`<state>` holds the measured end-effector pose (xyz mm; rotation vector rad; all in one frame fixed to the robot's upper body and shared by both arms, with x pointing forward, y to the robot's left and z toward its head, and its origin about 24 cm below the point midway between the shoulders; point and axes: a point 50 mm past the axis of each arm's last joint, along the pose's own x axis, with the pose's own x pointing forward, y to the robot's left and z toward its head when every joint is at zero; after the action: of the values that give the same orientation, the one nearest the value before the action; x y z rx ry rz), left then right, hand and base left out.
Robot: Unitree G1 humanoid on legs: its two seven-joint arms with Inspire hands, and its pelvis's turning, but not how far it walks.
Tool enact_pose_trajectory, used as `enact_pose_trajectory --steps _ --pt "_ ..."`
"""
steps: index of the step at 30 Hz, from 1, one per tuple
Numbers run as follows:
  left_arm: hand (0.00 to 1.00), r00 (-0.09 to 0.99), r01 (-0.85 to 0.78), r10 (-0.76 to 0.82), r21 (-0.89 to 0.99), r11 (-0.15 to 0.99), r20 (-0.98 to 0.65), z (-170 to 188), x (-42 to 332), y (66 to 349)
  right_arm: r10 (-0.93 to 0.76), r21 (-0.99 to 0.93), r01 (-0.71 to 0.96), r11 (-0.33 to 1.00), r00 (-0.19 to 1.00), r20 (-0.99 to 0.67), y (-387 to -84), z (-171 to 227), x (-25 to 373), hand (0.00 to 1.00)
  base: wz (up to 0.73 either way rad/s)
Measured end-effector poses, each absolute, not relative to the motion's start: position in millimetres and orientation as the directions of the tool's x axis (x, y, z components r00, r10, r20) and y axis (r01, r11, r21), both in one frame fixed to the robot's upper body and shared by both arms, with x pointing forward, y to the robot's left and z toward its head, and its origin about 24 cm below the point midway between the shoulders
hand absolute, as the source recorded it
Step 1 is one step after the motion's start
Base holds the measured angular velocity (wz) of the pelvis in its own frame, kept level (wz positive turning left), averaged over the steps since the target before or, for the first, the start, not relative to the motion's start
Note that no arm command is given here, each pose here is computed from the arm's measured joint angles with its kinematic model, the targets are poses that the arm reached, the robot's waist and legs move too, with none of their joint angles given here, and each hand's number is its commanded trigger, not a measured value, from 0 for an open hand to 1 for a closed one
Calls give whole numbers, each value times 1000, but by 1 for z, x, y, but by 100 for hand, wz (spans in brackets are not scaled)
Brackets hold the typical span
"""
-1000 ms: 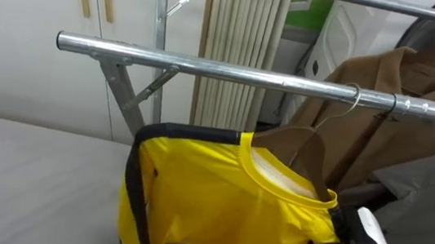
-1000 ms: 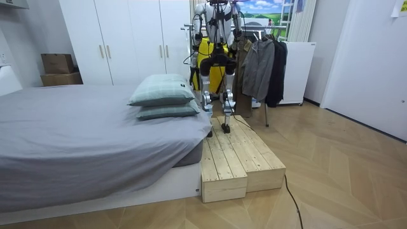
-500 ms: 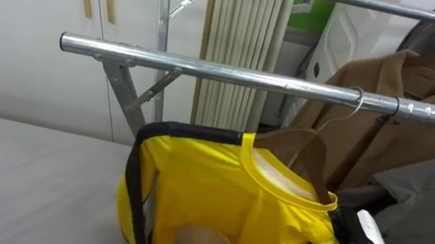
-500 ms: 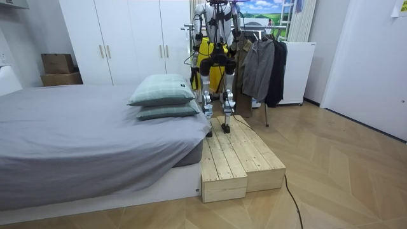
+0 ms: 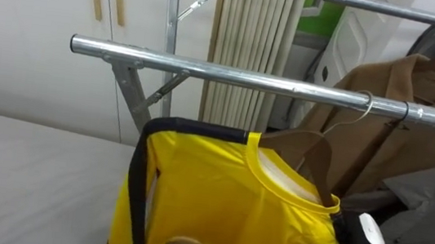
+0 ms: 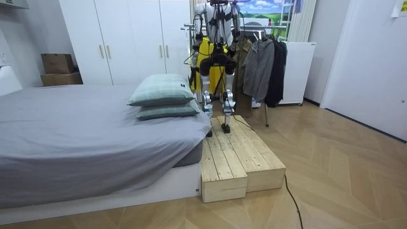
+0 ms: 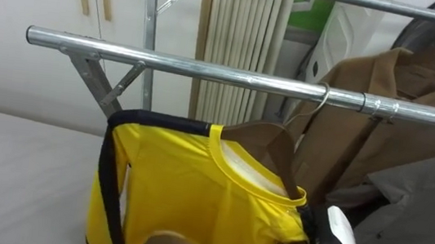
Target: Hang clothes
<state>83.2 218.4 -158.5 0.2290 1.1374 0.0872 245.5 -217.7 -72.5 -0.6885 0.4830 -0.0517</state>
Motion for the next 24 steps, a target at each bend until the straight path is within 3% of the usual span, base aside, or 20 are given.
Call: enact_pose_trajectory --steps 18,24 --pt "0 419 31 183 215 976 -889 -159 83 218 -210 -600 -88 795 889 -408 -218 -71 247 0 0" --pt "0 425 39 178 215 976 -888 -158 86 217 -208 -389 30 921 882 -424 -215 -66 248 0 -2"
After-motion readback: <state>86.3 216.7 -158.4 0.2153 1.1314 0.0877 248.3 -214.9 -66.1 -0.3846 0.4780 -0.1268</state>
